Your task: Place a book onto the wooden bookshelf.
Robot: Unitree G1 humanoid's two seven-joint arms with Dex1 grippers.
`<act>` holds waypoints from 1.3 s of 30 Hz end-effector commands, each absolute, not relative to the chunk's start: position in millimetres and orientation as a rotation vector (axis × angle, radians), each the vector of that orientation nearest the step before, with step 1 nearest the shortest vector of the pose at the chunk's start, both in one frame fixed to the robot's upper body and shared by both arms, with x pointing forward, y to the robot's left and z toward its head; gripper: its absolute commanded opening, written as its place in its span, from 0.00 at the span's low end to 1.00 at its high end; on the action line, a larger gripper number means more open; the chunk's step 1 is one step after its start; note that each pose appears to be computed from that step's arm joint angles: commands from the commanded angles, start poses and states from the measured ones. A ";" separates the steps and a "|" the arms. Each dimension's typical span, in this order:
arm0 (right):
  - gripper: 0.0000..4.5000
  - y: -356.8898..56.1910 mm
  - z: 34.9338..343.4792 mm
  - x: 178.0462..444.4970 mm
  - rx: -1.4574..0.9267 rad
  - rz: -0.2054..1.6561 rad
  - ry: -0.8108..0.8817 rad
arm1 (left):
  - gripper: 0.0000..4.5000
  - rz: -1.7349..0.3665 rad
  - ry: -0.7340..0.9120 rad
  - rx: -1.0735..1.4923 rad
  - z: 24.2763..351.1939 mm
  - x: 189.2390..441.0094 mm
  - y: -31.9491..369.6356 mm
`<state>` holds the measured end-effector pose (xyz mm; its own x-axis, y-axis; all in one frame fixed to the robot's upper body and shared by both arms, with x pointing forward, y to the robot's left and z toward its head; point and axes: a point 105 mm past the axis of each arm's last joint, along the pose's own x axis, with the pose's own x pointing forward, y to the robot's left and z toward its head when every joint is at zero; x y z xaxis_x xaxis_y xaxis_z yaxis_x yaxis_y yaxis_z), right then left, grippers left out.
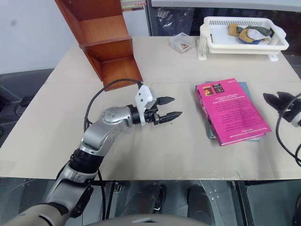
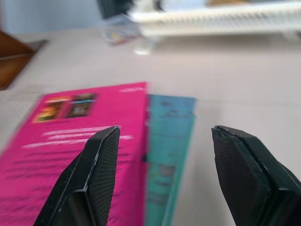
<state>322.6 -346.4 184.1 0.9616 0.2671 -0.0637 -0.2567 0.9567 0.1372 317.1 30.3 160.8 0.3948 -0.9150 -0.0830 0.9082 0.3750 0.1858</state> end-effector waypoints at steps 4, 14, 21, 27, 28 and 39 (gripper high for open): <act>0.71 -347.7 177.1 349.5 0.262 0.190 0.108 | 0.75 -1.154 -0.146 0.198 181.4 306.0 40.1; 0.71 -345.4 156.2 377.9 0.640 0.089 0.223 | 0.75 -1.080 -0.138 0.117 184.3 308.8 47.3; 0.71 -317.1 149.1 372.7 0.916 0.226 0.352 | 0.75 -1.077 -0.131 0.119 183.0 304.5 50.9; 0.71 -291.4 147.7 361.7 0.944 0.366 0.430 | 0.75 -1.122 -0.138 0.165 180.5 295.9 54.4; 0.71 -288.5 147.0 360.3 0.944 0.381 0.439 | 0.75 -1.140 -0.145 0.176 180.8 293.0 55.0; 0.71 -271.9 146.2 356.8 0.959 0.448 0.454 | 0.75 -1.170 -0.094 0.198 174.3 288.8 77.0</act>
<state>356.7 -274.5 131.9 0.8155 0.5316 -0.2289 -0.1010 0.5201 0.8481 293.7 73.3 166.1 0.4021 -0.9144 -0.0468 0.9042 0.3886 0.1771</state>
